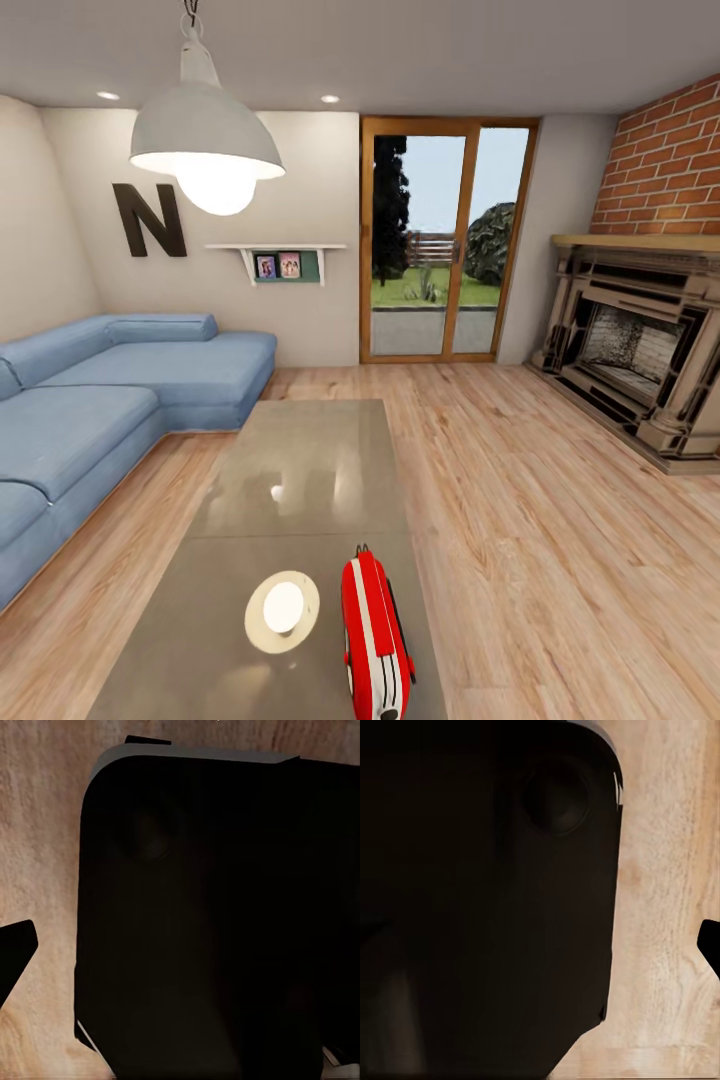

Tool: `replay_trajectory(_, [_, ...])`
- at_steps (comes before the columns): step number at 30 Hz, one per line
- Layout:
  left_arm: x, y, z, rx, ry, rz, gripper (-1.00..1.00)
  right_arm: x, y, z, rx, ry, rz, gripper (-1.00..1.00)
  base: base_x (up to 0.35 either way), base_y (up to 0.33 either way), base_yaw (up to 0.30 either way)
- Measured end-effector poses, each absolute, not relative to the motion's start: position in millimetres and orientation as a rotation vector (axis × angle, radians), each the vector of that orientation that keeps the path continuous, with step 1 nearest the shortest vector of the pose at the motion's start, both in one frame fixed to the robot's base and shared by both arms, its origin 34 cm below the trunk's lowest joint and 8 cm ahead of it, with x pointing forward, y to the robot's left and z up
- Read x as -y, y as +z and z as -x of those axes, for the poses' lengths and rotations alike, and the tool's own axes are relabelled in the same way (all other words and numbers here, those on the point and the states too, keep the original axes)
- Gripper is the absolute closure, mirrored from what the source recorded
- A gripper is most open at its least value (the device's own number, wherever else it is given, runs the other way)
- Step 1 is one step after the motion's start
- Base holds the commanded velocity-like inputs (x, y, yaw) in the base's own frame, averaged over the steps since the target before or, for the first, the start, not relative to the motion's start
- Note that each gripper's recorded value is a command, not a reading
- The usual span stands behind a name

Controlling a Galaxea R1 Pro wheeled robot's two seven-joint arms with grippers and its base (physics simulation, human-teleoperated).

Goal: Turn on the radio receiver that's on the table in the living room.

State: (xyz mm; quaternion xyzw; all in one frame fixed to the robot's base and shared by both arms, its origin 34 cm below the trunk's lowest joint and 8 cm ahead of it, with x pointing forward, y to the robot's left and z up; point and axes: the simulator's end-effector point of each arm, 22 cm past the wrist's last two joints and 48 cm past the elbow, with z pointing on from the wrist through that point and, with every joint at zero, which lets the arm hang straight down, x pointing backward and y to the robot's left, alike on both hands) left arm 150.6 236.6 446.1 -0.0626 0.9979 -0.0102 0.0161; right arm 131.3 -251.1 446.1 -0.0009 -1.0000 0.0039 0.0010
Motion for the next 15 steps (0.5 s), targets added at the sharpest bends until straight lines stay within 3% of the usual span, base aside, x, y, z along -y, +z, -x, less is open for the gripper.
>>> replay_trajectory(15, [-237, 471, -151, -3.104, -0.031, 0.195, -1.0, 251, 471, -131, 3.139, 0.013, 0.019, -1.0, 0.0, 0.0, 0.0])
